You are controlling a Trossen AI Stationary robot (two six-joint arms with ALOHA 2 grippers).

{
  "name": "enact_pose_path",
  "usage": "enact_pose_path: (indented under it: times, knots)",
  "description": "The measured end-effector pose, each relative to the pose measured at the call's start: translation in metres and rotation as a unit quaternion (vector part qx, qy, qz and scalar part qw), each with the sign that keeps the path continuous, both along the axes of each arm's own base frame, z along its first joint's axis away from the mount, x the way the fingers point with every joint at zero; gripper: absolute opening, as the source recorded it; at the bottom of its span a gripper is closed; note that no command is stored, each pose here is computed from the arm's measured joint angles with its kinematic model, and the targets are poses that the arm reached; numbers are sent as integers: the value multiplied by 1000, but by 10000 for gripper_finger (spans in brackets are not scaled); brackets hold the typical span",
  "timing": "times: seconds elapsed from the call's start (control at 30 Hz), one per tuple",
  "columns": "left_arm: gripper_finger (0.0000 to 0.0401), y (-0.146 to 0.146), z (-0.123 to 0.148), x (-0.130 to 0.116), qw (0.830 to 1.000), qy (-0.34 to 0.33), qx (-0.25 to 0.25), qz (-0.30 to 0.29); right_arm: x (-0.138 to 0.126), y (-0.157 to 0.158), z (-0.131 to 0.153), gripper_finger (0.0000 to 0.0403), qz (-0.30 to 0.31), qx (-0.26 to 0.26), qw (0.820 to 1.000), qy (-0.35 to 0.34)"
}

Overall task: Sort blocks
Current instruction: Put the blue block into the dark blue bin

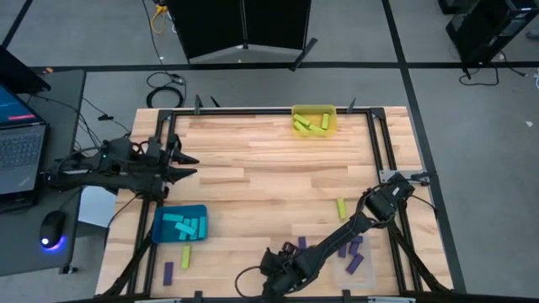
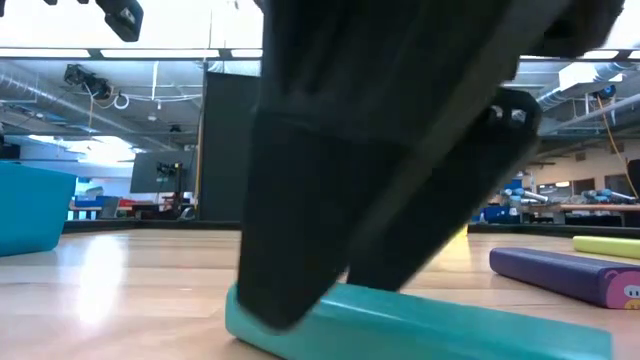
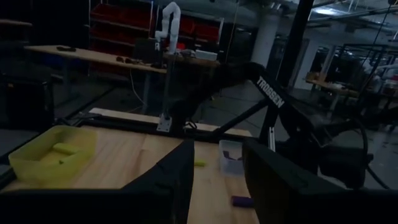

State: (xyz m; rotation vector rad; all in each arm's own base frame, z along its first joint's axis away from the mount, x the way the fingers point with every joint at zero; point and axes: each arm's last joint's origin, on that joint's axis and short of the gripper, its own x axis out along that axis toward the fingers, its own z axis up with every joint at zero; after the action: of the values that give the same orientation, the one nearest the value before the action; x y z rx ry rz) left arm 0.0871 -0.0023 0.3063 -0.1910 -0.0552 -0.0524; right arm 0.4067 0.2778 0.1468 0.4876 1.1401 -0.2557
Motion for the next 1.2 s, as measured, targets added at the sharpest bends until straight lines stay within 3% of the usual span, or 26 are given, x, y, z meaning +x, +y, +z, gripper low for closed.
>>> enact_pose_path:
  times: [0.53,0.93,1.2]
  knots:
    - [143,0,-1,0,1000,7,13,1,-2,-4,-17,248,-2,-39,999,28]
    - [143,0,-2,0,1000,8,15,1,-4,-7,-29,120,-1,-55,997,52]
    - [143,0,-2,0,1000,7,15,1,-1,-11,-27,119,7,-64,997,48]
